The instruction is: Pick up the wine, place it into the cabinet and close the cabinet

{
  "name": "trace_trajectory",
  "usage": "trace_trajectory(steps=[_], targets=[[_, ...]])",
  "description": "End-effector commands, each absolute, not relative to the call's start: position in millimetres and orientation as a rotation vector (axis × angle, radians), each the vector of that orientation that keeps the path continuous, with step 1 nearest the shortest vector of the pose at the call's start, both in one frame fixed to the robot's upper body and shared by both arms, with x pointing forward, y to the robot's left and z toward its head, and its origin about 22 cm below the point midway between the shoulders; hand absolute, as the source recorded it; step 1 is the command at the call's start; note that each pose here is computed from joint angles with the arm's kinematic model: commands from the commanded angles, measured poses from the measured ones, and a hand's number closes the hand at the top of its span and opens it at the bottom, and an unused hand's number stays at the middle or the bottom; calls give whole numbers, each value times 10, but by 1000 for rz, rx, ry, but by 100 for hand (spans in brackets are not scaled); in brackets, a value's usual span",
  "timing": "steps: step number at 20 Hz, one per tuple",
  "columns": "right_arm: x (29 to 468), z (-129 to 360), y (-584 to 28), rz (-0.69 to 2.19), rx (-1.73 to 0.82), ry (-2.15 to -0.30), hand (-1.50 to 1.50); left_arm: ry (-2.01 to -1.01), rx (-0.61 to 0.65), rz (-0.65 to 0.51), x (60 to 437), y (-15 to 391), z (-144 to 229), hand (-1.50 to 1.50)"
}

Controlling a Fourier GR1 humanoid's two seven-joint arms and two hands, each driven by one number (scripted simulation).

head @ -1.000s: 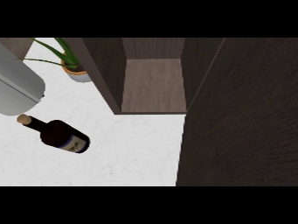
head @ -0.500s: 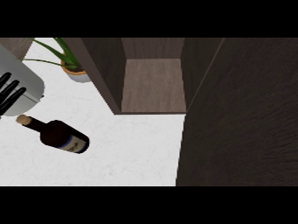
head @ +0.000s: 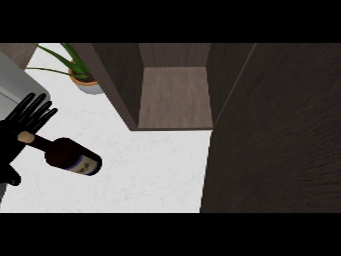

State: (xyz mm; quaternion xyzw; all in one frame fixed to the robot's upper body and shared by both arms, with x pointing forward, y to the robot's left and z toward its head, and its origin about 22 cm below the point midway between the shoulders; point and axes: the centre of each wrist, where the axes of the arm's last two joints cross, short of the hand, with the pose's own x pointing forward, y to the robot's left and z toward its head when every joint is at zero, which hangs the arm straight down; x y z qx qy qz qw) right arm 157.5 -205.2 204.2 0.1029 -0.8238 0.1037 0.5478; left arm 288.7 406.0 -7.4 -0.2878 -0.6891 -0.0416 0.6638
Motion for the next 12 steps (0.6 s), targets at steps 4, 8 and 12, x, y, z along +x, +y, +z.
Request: trace_trajectory(steps=[4, 8, 12], targets=[[1524, 2079, -2173, 248, 279, -1979, -150, -1522, -663, -121, 2772, 4038, -532, -150], [1523, 2080, -2136, 241, 285, -1982, -150, -1490, -678, -106, 2757, 3859, -745, -150], [1520, 2026, -2028, 243, 285, -1988, -150, -1485, -691, -111, 2800, 3895, -758, -150]])
